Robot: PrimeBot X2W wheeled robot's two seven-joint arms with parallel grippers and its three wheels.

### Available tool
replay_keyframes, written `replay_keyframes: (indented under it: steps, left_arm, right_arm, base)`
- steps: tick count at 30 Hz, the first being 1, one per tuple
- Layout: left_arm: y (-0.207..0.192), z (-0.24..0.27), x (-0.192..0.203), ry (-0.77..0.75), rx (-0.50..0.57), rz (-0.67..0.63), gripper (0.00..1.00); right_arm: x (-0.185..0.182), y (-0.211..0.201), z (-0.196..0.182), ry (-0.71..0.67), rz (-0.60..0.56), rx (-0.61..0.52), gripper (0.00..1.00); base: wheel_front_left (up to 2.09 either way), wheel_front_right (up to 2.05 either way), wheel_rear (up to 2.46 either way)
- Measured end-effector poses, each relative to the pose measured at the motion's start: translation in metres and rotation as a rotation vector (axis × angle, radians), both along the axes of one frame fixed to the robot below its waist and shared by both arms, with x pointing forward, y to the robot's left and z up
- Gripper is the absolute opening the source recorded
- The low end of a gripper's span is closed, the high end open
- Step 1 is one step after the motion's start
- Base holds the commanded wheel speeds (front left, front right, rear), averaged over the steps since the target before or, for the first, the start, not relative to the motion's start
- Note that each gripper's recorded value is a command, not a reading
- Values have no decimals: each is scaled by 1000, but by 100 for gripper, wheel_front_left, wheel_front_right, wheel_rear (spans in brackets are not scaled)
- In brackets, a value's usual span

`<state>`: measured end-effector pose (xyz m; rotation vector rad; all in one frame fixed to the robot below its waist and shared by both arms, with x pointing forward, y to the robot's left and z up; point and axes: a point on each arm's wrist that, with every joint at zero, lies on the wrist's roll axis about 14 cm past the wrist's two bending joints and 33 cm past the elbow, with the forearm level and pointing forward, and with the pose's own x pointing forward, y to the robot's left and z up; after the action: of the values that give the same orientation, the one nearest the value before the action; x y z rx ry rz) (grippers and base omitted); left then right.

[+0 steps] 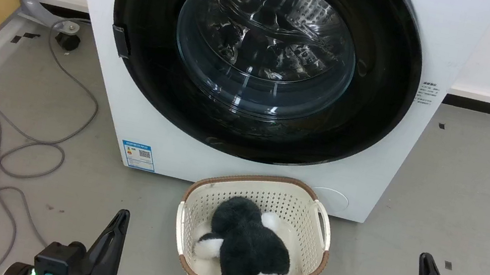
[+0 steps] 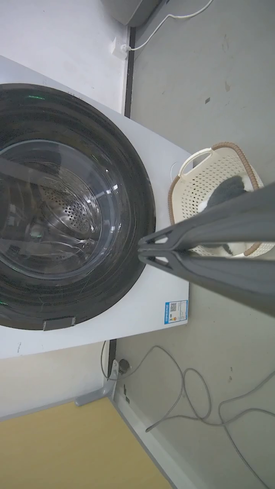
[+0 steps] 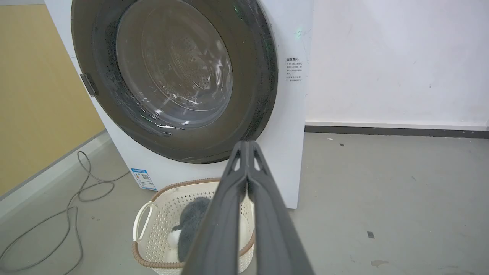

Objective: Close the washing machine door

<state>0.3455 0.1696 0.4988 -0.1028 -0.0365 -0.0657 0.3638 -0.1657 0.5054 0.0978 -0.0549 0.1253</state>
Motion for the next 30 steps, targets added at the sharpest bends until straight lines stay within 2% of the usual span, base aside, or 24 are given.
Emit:
replay_keyframes:
  steps: [30]
  left_arm:
    - [1, 3, 6, 24, 43, 10, 0]
  right_arm:
    - [0, 2, 2, 26, 5, -39, 0]
  base:
    - [0, 0, 0]
